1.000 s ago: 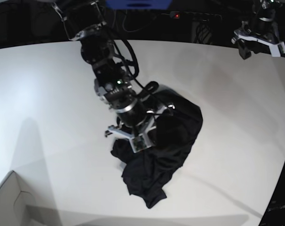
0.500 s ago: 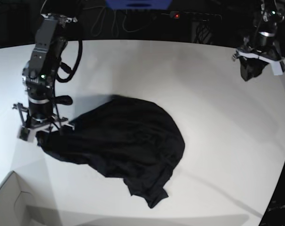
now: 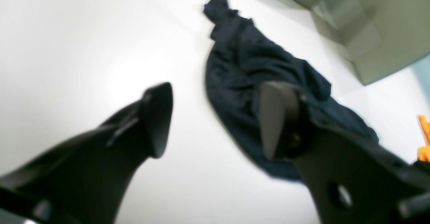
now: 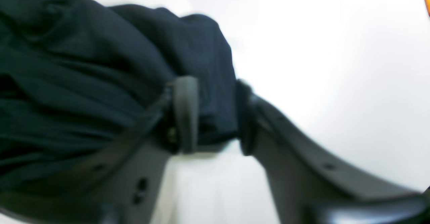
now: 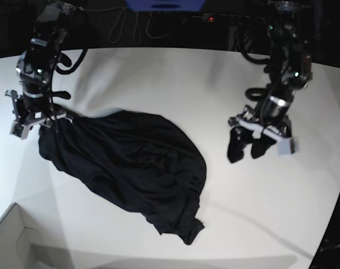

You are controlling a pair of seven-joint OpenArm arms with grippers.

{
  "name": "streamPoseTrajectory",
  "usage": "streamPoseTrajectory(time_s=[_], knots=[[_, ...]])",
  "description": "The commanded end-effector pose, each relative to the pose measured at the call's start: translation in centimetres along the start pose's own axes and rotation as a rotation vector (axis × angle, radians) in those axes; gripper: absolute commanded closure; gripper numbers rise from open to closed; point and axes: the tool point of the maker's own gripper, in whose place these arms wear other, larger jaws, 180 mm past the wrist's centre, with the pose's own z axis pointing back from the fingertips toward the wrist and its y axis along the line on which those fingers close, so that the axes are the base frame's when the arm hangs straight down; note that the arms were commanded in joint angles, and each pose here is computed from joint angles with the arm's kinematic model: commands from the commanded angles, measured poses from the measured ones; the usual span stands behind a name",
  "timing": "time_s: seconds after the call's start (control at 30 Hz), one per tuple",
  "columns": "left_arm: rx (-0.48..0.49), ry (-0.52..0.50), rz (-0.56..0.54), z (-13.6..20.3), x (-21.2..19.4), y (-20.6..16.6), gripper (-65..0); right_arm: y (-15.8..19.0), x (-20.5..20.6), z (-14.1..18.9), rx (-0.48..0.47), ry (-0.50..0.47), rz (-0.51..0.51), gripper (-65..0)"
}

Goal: Layout the t-shirt on the table in an organized manner, then fold the t-shirt properly
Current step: 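Grasp another edge with the left gripper and stretch the shirt apart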

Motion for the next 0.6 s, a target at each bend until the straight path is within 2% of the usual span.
streamPoseTrajectory(time_s=[0.0, 0.13, 0.3, 0.4, 0.57], knots=[[-0.032, -0.038, 0.010, -1.3, 1.1, -1.0, -43.0, -0.4, 1.3, 0.6, -0.007, -0.049, 0.011, -27.2], [-0.029, 0.068, 0.044, -7.2, -2.2, -1.3, -46.0, -0.8, 0.5, 1.5, -0.010, -0.036, 0.031, -29.8], [-0.003, 0.206, -0.060, -12.1, -6.7, -2.8, -45.9, -1.3, -0.8, 2.3, -0.015, -0.008, 0.050, -29.8], [0.017, 0.213, -0.110, -13.8, -8.1, -3.6, -45.9, -1.6, -1.3, 2.7, -0.019, 0.005, 0.060, -29.8], [0.028, 0.194, -0.137, -14.3, -9.0, -3.9, -45.7, -1.9, -2.0, 3.0, -0.024, 0.021, 0.065, -29.8]])
